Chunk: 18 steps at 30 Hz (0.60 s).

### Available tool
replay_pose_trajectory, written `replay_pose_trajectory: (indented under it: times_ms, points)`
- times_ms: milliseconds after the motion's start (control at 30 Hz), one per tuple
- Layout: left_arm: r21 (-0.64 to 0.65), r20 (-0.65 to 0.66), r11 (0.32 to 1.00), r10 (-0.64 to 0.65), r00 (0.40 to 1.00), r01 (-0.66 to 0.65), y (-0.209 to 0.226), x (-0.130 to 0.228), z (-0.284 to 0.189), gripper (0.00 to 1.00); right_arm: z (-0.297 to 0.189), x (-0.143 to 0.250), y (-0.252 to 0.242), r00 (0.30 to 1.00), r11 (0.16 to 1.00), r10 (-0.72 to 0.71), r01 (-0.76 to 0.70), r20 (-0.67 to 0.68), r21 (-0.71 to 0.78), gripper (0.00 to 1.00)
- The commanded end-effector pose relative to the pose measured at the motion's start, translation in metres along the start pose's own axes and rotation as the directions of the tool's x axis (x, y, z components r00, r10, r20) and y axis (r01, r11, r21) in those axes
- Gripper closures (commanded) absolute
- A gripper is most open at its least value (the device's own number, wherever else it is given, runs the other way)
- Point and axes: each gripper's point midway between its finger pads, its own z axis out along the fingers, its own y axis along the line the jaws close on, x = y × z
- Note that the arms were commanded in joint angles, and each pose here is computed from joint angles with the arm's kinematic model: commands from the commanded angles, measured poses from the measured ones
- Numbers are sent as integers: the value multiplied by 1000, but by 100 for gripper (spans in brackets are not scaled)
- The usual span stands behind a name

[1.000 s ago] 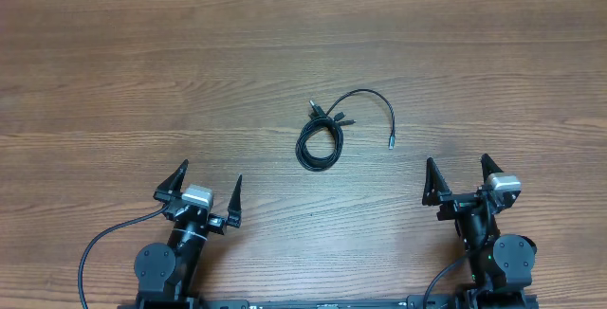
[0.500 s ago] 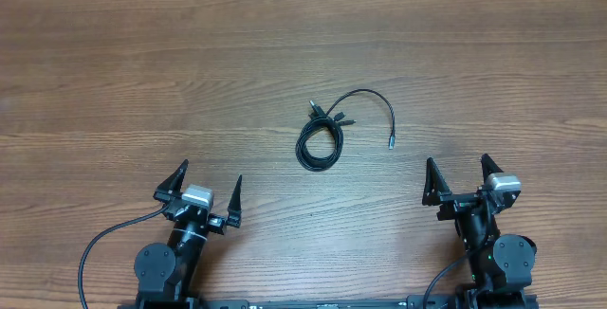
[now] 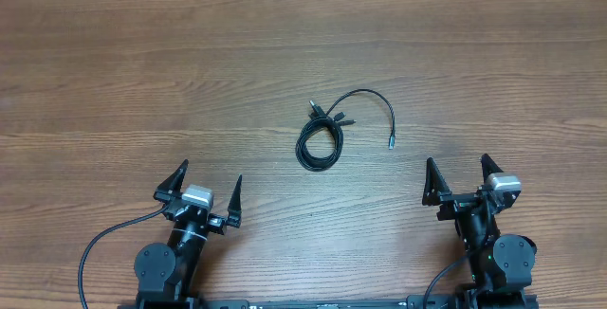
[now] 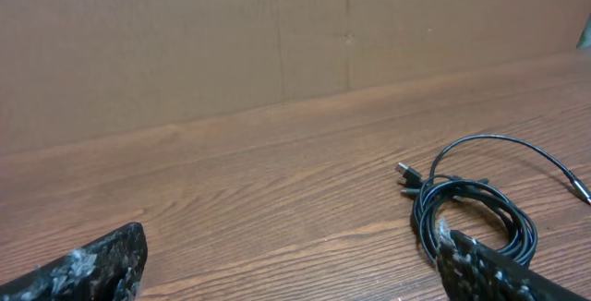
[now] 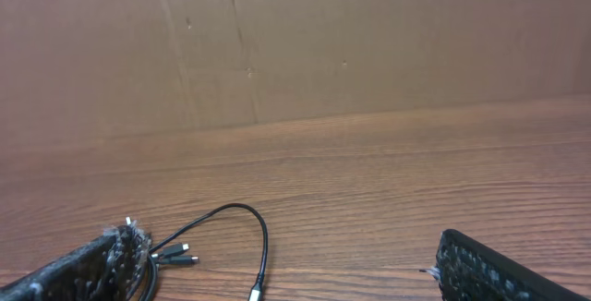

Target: Untangle cables

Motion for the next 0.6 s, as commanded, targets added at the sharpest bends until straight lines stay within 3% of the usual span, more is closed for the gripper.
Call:
replay_pose_trajectory:
  times_ms: [0, 567]
  points:
    - [-12, 3, 1000, 13, 1000, -13, 2, 0, 0, 0, 1, 3, -1, 1000, 1000, -1, 1, -2, 8, 0]
    - [-21, 2, 1000, 14, 1000, -14, 4, 0, 0, 0, 1, 3, -1, 1000, 1000, -1, 1, -2, 8, 0]
